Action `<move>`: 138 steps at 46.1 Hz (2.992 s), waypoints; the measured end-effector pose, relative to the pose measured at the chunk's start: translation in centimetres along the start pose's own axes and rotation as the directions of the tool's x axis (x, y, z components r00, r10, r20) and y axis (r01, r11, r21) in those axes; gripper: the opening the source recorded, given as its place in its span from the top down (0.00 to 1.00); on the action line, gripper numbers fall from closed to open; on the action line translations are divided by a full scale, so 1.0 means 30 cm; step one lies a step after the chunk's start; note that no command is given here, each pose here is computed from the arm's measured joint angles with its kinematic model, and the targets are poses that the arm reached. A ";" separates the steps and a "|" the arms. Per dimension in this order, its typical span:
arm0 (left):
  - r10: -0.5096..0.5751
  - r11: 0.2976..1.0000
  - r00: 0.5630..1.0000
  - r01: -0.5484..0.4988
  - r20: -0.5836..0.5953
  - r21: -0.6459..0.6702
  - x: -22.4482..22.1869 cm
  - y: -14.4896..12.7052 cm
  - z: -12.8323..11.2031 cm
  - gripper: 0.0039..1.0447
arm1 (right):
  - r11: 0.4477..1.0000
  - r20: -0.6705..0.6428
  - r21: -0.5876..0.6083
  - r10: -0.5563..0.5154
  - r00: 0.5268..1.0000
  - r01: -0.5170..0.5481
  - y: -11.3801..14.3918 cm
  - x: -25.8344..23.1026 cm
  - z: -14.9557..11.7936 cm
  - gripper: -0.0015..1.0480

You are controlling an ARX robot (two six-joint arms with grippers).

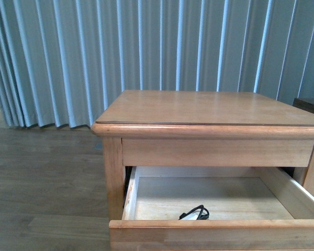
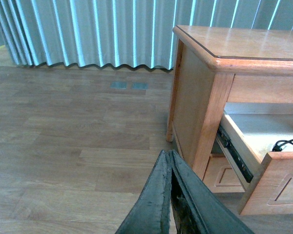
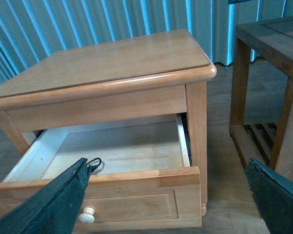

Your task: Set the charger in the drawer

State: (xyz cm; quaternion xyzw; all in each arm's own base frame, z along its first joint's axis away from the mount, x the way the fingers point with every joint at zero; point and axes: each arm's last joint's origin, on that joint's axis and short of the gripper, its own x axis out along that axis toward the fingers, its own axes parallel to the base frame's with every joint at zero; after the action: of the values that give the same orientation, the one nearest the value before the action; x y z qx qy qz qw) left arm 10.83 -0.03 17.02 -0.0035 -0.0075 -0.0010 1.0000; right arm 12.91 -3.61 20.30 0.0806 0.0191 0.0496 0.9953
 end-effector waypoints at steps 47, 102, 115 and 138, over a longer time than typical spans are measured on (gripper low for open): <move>0.000 1.000 1.000 0.000 -0.008 0.002 -0.037 0.000 -0.010 0.06 | 0.926 -0.218 -0.326 0.120 0.968 -0.189 0.101 0.099 -0.123 0.08; 0.000 1.000 1.000 0.000 -0.008 0.003 -0.037 0.000 -0.010 0.06 | 0.900 -0.516 -0.327 0.085 0.852 -0.288 0.259 0.645 -0.344 0.08; 0.000 1.000 1.000 0.000 -0.008 0.003 -0.037 0.000 -0.010 0.06 | 0.897 -0.473 -0.355 0.071 0.878 -0.264 0.312 0.835 -0.352 0.08; 0.000 1.000 1.000 0.000 -0.008 0.003 -0.037 0.000 -0.010 0.06 | 0.912 -0.458 -0.354 0.021 0.889 -0.204 0.352 0.985 -0.374 0.08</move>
State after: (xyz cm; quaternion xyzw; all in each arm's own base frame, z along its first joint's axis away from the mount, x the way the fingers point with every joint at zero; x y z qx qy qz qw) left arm 9.73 -0.02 16.71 -0.0022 -0.0037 -0.0012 1.0000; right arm 40.76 11.54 10.05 -0.1332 0.2308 0.1285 0.9553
